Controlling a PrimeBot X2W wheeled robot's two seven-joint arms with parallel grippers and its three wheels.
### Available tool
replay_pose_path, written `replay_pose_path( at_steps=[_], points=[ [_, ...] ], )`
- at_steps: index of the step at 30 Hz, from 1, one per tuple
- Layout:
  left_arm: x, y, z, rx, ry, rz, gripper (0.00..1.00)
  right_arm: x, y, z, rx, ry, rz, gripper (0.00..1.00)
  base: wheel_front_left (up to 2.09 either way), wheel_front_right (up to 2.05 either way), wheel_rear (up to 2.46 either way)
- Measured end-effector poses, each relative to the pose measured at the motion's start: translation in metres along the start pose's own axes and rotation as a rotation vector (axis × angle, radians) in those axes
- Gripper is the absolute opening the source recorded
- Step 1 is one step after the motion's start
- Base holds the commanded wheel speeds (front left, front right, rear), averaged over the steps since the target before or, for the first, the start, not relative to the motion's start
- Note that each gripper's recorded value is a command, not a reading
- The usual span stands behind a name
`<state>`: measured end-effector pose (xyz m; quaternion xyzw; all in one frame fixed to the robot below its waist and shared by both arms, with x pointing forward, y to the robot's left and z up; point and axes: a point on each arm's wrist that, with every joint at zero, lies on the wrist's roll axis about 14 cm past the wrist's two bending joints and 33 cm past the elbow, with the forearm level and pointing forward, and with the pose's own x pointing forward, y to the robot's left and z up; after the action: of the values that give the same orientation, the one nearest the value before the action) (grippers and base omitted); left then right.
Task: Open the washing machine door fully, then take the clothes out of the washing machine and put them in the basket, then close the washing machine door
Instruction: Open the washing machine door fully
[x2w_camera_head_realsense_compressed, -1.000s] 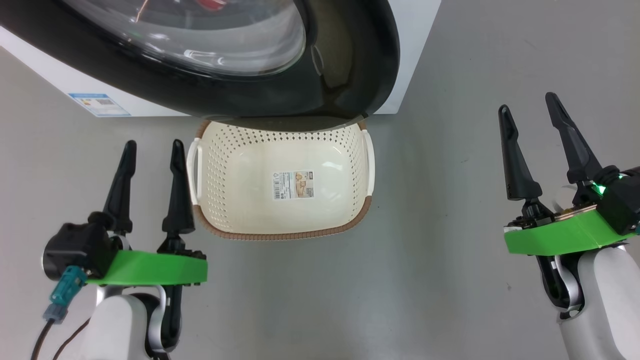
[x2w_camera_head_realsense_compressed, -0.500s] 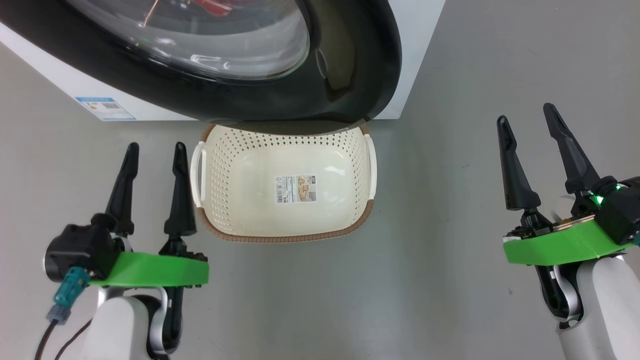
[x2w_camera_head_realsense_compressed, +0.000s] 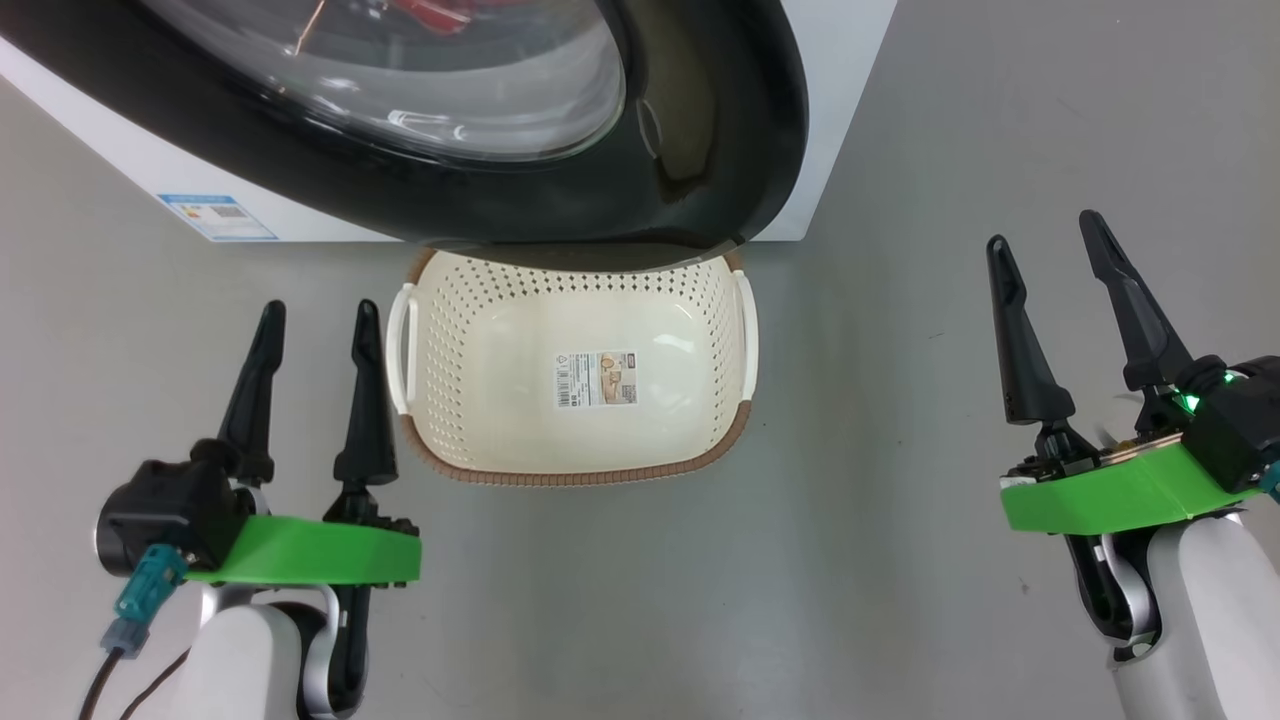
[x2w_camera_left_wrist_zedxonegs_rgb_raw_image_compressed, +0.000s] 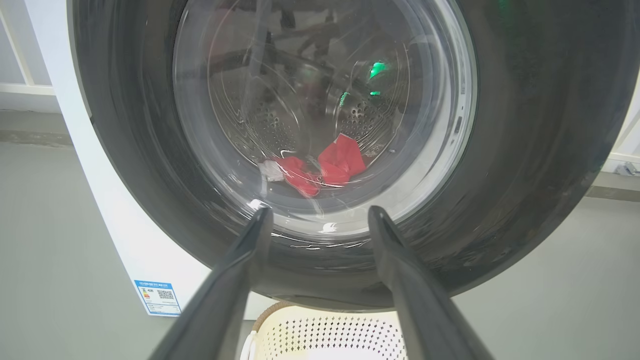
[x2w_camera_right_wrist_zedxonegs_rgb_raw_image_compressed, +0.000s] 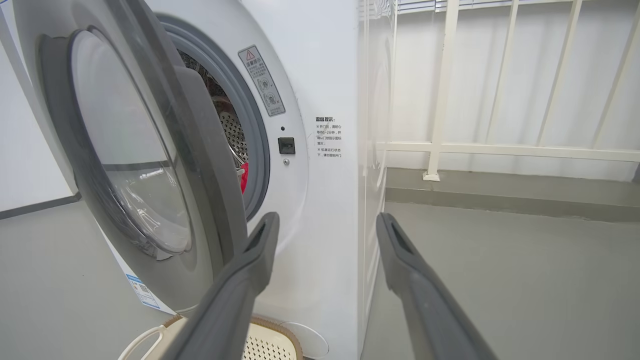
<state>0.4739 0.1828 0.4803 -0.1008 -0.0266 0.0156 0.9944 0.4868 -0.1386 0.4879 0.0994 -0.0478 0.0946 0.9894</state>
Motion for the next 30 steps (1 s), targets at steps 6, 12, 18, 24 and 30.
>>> replay_pose_path(
  at_steps=[6,12,18,24,30],
  points=[
    [0.000,0.001,-0.002,0.001,0.006,0.004,1.00,0.001,0.006,-0.010,0.064,0.024,0.009,0.00,0.00,0.00,0.00],
    [0.000,0.002,-0.004,0.002,0.010,0.006,1.00,0.021,0.020,-0.009,0.340,0.011,0.025,0.00,0.00,0.00,0.00],
    [-0.001,0.005,-0.005,0.007,0.013,0.012,1.00,0.056,0.029,0.002,0.629,0.016,0.061,0.00,0.00,0.00,0.00],
    [-0.003,0.011,-0.009,0.013,0.025,0.024,1.00,0.093,0.044,0.015,0.941,0.118,0.142,0.00,0.00,0.00,0.00],
    [-0.005,0.014,-0.015,0.015,0.043,0.033,1.00,0.113,0.066,0.012,1.216,0.304,0.255,0.00,0.00,0.00,0.00]
  ],
)
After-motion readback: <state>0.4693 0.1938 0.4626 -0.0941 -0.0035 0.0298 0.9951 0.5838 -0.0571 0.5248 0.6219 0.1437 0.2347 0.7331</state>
